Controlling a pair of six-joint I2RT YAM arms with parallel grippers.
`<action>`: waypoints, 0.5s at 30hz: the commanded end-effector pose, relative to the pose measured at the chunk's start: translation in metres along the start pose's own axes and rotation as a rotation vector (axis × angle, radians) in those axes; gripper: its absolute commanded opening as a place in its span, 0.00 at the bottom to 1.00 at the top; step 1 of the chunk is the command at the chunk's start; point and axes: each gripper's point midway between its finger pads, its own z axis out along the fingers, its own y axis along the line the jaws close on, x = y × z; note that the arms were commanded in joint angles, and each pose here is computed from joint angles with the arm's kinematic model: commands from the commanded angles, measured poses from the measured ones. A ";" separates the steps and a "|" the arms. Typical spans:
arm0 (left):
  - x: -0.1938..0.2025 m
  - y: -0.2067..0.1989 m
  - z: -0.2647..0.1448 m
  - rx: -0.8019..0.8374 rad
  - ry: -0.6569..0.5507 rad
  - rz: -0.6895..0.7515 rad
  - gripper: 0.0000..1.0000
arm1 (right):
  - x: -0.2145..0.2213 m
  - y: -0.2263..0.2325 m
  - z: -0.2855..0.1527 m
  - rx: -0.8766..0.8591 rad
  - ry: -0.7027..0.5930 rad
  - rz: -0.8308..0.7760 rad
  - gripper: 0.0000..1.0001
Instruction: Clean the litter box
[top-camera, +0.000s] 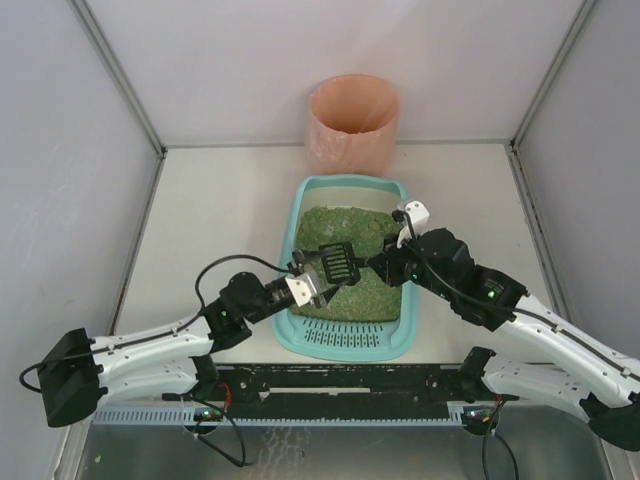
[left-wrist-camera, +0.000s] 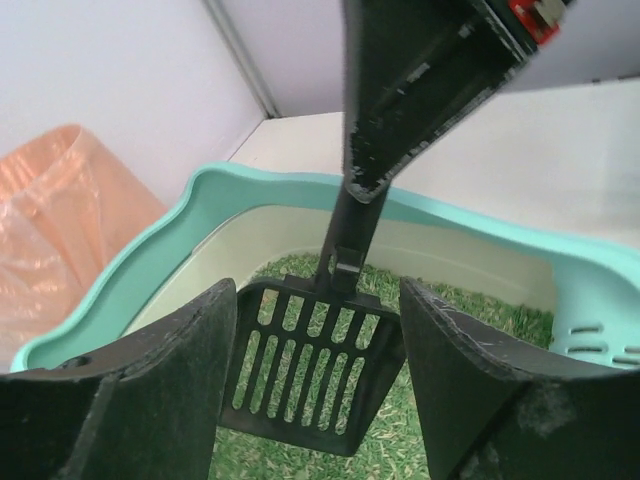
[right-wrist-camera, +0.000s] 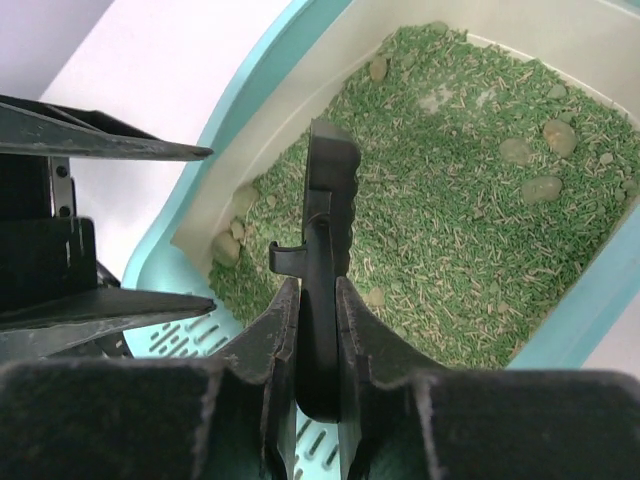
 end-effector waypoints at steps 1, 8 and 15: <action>-0.016 -0.012 0.008 0.122 -0.058 0.200 0.68 | -0.013 0.013 -0.011 -0.054 -0.009 -0.110 0.00; -0.011 -0.020 0.017 0.180 -0.034 0.221 0.58 | -0.016 0.022 -0.014 -0.080 -0.013 -0.122 0.00; -0.012 -0.025 0.026 0.212 -0.035 0.207 0.46 | -0.016 0.033 -0.009 -0.110 -0.013 -0.114 0.00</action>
